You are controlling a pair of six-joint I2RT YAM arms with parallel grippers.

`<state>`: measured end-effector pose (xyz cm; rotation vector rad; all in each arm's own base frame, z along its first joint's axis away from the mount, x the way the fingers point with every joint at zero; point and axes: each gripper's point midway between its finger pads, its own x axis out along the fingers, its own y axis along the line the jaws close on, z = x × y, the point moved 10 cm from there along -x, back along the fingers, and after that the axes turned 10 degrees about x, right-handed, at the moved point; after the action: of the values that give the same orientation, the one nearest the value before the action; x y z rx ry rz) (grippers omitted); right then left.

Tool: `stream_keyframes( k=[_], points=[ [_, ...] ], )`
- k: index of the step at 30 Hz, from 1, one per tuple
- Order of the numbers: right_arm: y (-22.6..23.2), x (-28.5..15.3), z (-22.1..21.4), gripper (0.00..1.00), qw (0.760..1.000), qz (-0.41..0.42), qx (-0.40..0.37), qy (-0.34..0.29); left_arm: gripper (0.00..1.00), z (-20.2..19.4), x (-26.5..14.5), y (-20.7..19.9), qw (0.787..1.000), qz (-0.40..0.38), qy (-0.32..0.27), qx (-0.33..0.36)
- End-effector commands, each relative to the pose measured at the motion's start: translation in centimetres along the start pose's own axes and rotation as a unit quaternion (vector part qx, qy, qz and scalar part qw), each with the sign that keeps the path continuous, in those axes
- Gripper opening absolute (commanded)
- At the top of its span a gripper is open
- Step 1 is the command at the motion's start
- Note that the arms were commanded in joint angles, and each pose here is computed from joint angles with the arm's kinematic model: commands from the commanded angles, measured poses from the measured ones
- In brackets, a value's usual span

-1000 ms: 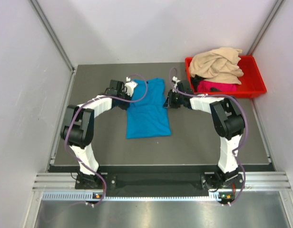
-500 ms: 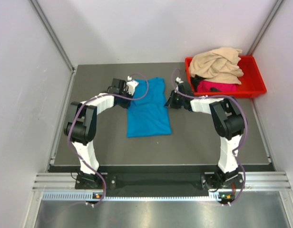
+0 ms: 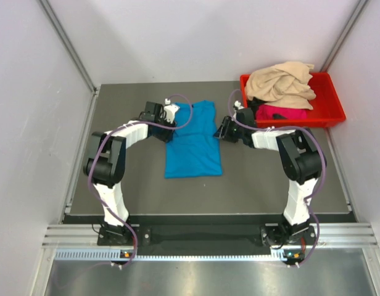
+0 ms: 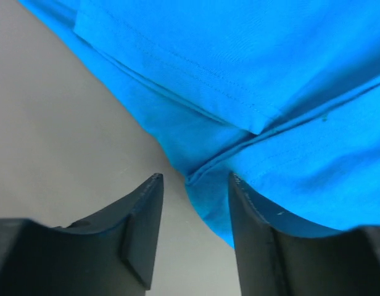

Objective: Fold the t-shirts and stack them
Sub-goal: Fold the tshirt

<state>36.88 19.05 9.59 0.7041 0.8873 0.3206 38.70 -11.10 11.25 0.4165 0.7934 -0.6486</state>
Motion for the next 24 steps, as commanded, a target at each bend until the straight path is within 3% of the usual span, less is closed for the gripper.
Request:
stream_keyframes(
  k=[1,6,11,14,16,19,24],
  points=[
    [1.5,-2.1,1.8,0.46,0.999,-0.002,-0.025,-0.029,0.52,3.7,-3.2,0.6,0.997,0.020,-0.071,0.008],
    [2.1,-6.5,1.4,0.49,0.994,-0.054,-0.082,-0.057,0.56,4.6,-7.8,-0.8,0.994,0.028,-0.102,0.036],
    [1.2,-9.6,-3.9,0.51,0.987,-0.112,-0.116,0.011,0.55,2.1,-9.9,-5.3,0.984,-0.031,-0.090,0.149],
    [1.3,-11.2,-7.6,0.55,0.987,-0.104,-0.114,0.040,0.57,-1.8,-9.9,-9.9,0.963,-0.078,-0.043,0.253],
    [2.0,-11.8,-9.3,0.57,0.988,-0.083,-0.119,0.054,0.61,-2.8,-10.3,-11.2,0.949,-0.076,-0.043,0.304],
    [2.1,-11.8,-11.3,0.58,0.989,-0.065,-0.110,0.078,0.66,-5.1,-10.0,-12.6,0.933,-0.089,-0.018,0.349],
    [1.1,-11.2,-12.9,0.58,0.992,-0.050,-0.074,0.093,0.68,-6.9,-9.4,-12.8,0.929,-0.088,-0.007,0.360]
  ],
)
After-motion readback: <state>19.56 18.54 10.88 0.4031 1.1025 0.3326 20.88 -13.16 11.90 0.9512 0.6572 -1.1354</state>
